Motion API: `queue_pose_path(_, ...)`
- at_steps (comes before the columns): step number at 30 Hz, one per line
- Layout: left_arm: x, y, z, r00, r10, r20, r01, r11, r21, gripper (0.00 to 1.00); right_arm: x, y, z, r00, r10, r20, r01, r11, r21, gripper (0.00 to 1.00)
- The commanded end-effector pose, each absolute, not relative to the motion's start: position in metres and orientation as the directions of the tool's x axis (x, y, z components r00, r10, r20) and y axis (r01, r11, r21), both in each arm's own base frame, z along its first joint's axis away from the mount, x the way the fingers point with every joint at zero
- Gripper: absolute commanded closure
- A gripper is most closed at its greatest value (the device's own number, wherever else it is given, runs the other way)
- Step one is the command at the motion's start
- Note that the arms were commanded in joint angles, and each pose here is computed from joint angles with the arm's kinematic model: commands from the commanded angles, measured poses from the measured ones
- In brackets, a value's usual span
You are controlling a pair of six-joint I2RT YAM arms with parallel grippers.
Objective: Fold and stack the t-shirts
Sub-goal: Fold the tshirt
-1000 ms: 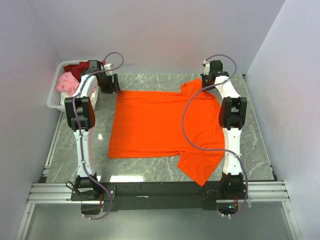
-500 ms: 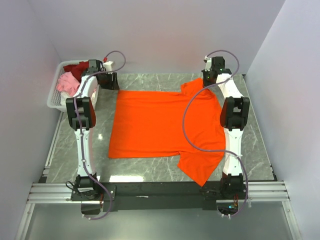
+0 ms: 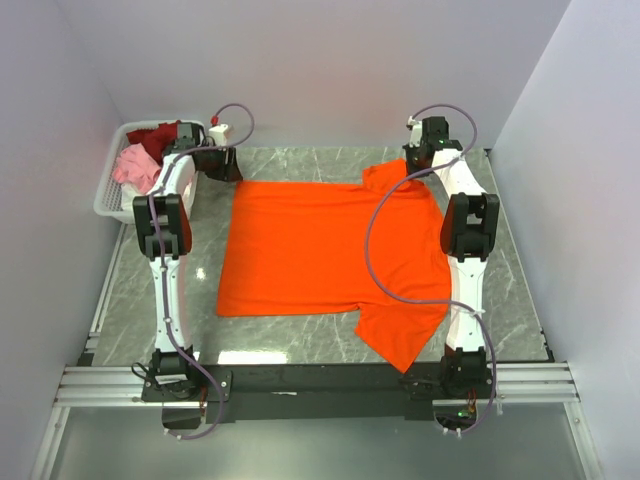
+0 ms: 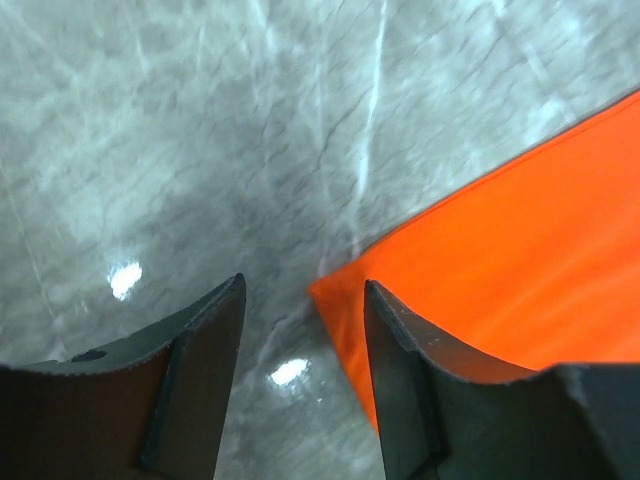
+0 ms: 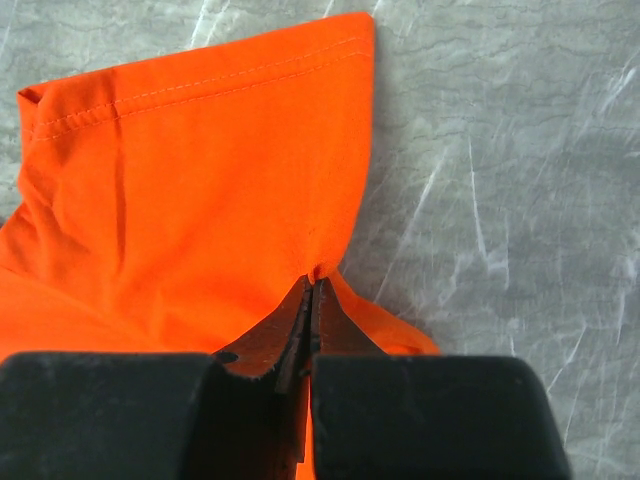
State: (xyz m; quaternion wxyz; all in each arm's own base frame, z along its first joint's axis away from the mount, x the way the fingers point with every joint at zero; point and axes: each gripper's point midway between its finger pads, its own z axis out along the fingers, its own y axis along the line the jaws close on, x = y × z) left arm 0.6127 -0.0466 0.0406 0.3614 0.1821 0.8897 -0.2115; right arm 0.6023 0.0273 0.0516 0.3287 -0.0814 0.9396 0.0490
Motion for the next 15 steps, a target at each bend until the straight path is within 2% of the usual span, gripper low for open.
queue_pose_path(1, 0.624, -0.056, 0.071, -0.608, 0.128, -0.784, 0.525, 0.805, -0.276, 0.44, 0.609, 0.020, 0.097, -0.712, -0.132, -0.690, -0.181, 0.984, -0.002, 1.00)
queue_pose_path(15, 0.611, -0.058, 0.047, -0.673, 0.133, -0.727, 0.512, 0.794, -0.328, 0.55, 0.614, 0.018, 0.095, -0.708, -0.139, -0.693, -0.182, 0.983, -0.012, 1.00)
